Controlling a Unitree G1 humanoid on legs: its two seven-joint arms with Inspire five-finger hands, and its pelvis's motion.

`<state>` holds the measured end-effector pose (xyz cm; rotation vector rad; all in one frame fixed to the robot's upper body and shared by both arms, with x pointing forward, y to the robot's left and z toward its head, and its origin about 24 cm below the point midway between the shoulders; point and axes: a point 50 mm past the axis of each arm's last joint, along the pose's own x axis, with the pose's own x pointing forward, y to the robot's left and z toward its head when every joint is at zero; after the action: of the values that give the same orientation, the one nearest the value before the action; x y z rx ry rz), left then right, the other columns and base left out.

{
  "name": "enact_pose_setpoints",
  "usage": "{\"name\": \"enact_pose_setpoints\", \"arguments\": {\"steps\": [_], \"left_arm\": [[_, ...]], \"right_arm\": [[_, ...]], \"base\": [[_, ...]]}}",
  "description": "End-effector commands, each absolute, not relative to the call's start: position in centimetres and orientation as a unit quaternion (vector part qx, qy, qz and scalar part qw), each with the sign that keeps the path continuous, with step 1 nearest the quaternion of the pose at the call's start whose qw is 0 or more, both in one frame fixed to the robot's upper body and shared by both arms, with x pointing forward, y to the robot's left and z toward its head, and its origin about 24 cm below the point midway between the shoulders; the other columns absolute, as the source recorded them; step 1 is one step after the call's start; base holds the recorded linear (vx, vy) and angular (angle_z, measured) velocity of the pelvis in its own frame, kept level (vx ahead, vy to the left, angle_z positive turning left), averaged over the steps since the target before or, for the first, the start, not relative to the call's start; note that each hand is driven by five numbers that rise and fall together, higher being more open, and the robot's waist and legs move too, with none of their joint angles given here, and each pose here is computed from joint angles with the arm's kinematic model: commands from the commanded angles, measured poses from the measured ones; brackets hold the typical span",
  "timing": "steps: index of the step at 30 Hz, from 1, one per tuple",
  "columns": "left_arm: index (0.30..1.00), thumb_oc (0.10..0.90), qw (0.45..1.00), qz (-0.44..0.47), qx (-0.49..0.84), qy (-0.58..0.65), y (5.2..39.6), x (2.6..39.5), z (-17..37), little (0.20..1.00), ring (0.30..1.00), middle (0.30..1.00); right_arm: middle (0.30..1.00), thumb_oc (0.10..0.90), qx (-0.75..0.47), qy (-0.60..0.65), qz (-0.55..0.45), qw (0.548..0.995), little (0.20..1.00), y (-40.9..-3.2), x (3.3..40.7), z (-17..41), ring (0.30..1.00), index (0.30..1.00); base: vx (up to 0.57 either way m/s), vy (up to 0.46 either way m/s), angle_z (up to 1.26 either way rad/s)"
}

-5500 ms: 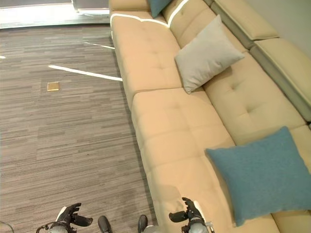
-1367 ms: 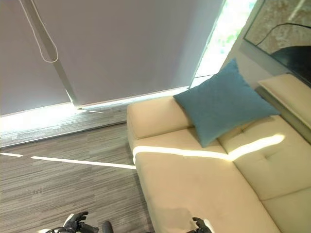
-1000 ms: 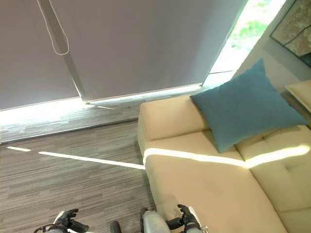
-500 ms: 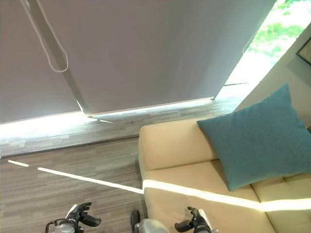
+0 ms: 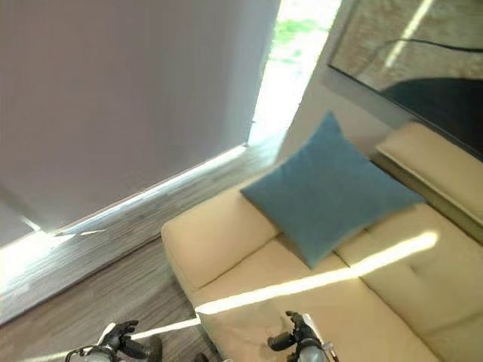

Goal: Pick up all the scattered cushions and arrange them neatly on the sofa.

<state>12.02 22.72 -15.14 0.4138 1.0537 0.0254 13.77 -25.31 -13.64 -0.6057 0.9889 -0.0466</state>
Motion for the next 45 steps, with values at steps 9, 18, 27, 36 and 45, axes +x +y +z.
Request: {"name": "enact_pose_setpoints", "arguments": {"steps": [9,18,27,36,45], "left_arm": [[0.900,0.800,0.852,0.052,0.219,0.472,25.4,13.1,-14.0,0.900,0.900,0.900],[0.900,0.800,0.851,0.063,0.210,0.477,25.9,12.9,-14.0,0.900,0.900,0.900],[0.900,0.800,0.849,0.062,0.208,0.482,25.6,12.7,-14.2,0.900,0.900,0.900],[0.900,0.800,0.854,0.044,0.199,0.479,24.4,12.9,-14.4,0.900,0.900,0.900],[0.900,0.800,0.862,0.032,0.189,0.469,23.3,13.8,-14.4,0.900,0.900,0.900]], "right_arm": [[0.900,0.800,-0.296,0.434,0.006,0.851,0.900,-23.6,15.4,-13.3,0.900,0.900],[0.900,0.800,-0.309,0.417,0.002,0.855,0.900,-23.9,16.2,-12.8,0.900,0.900],[0.900,0.800,-0.318,0.413,0.009,0.853,0.900,-23.9,16.3,-12.7,0.900,0.900],[0.900,0.800,-0.312,0.411,-0.009,0.857,0.900,-25.0,15.9,-12.4,0.900,0.900],[0.900,0.800,-0.302,0.429,-0.032,0.851,0.900,-25.9,15.4,-12.5,0.900,0.900]], "base": [[0.06,0.162,-0.96],[0.05,-0.005,-0.82],[0.03,-0.102,-0.11],[0.01,-0.209,0.04],[0.07,-0.009,-0.10]]}}
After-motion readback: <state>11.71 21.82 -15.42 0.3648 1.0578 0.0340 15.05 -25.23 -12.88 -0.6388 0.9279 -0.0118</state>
